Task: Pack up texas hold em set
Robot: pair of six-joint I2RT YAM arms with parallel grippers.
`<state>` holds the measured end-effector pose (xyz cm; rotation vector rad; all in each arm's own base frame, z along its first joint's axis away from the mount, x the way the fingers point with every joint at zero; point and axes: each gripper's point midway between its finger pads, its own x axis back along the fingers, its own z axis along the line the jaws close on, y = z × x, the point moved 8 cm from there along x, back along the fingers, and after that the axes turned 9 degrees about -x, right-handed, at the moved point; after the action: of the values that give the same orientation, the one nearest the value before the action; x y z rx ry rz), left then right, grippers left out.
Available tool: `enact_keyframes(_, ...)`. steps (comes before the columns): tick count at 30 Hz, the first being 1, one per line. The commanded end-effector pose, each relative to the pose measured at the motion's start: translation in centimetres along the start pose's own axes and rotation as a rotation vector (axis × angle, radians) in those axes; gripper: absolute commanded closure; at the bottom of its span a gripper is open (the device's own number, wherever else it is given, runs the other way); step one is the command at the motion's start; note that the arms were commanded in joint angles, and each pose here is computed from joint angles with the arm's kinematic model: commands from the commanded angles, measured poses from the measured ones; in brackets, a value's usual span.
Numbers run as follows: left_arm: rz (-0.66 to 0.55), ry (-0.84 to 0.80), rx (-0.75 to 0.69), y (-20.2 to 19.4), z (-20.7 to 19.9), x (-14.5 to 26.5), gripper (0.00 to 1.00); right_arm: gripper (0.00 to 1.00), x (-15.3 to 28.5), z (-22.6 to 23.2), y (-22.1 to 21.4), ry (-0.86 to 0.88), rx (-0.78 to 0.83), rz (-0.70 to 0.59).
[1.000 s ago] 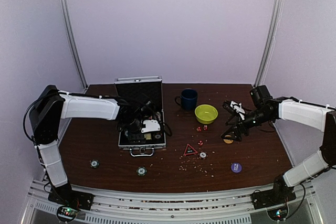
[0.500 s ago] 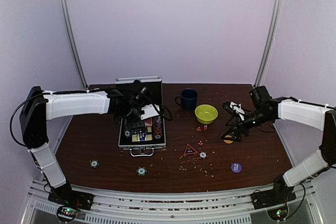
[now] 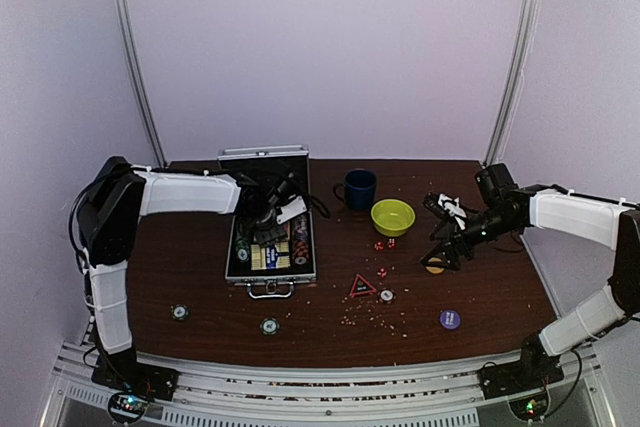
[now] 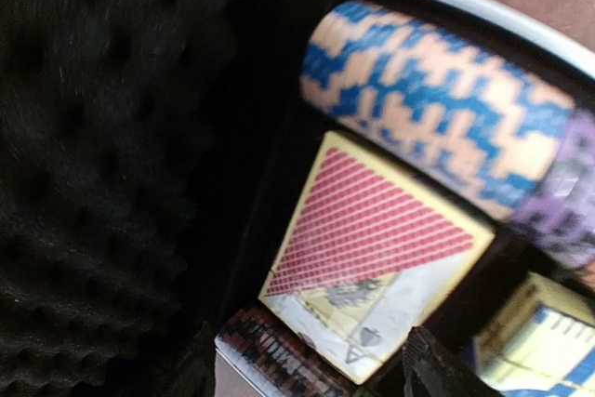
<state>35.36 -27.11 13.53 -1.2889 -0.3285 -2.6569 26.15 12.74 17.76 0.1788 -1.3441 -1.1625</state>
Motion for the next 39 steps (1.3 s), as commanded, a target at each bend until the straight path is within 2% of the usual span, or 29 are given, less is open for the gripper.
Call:
enact_keyframes(1,-0.007,0.001,0.06,0.4,1.0,-0.1,0.3,0.03,0.4,0.1,0.1,-0.016,0.018,-0.008)
enact_keyframes(5,0.025,-0.073,0.018,-0.3,-0.4,-0.7,0.32,0.03,0.3,0.1,0.1,-0.014,0.017,-0.004)
enact_keyframes(10,0.011,-0.145,0.003,-0.7,-1.5,-0.4,0.36,0.03,0.2,0.0,0.0,-0.011,0.015,0.002)
enact_keyframes(24,0.049,-0.083,0.023,-0.8,-1.9,-0.4,0.36,0.03,0.2,0.0,0.0,-0.005,0.018,0.007)
enact_keyframes(28,0.025,-0.035,0.052,-0.3,0.1,1.7,0.36,0.03,0.3,0.0,0.1,-0.013,0.016,0.001)
enact_keyframes(34,-0.108,0.042,0.154,0.3,4.2,7.5,0.34,0.07,0.9,0.5,2.2,-0.025,0.047,-0.023)
enact_keyframes(36,-0.157,0.056,0.183,0.3,5.2,9.3,0.31,0.08,0.6,0.9,2.9,-0.036,0.077,-0.001)
enact_keyframes(37,-0.187,0.061,0.196,0.3,5.6,10.2,0.07,0.08,0.3,1.0,3.2,-0.04,0.094,0.018)
enact_keyframes(38,-0.22,0.062,0.207,0.3,6.0,11.1,0.03,0.09,-0.1,1.2,3.6,-0.043,0.113,0.035)
enact_keyframes(39,-0.261,0.058,0.216,0.3,6.2,12.0,0.02,0.09,-0.5,1.5,3.9,-0.045,0.131,0.055)
